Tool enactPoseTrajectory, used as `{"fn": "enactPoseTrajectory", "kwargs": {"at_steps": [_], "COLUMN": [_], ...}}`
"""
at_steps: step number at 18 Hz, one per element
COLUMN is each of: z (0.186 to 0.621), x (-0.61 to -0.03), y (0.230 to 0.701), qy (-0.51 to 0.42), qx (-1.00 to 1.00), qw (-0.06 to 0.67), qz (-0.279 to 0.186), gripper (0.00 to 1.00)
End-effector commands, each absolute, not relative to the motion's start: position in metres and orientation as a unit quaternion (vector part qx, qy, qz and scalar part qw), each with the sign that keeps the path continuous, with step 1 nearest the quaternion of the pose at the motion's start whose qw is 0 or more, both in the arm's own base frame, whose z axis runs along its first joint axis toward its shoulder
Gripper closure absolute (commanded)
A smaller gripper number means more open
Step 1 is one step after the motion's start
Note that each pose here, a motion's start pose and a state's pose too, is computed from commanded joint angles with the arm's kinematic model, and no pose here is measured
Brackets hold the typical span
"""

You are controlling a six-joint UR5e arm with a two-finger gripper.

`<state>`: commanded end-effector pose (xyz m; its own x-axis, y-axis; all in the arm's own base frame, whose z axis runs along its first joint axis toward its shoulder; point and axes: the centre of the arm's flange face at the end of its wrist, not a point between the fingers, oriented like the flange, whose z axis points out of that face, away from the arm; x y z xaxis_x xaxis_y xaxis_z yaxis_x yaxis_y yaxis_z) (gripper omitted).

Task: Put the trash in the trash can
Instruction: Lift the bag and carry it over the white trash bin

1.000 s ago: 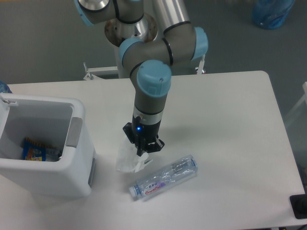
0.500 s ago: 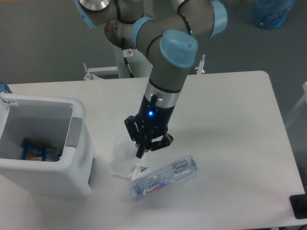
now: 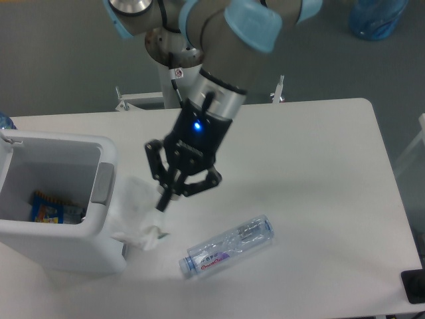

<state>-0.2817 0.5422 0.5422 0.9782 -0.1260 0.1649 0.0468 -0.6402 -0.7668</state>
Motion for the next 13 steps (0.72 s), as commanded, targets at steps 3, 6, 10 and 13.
{"fn": "enactPoseTrajectory", "kwargs": {"at_steps": [3, 6, 10, 13], "z": [0.549, 0.548, 0.536, 0.525], "x": [-0.245, -0.211, -0.182, -0.175], "y": [0.545, 0.546, 0.552, 0.557], "qy": [0.045, 0.065, 0.084, 0.088], "qx": [-0.899, -0.899, -0.899, -0.901], "qw": [0.422, 0.418, 0.409, 0.401], "qz": [-0.108, -0.116, -0.131, -0.139], "gripper": [1.0, 1.0, 1.0, 0.99]}}
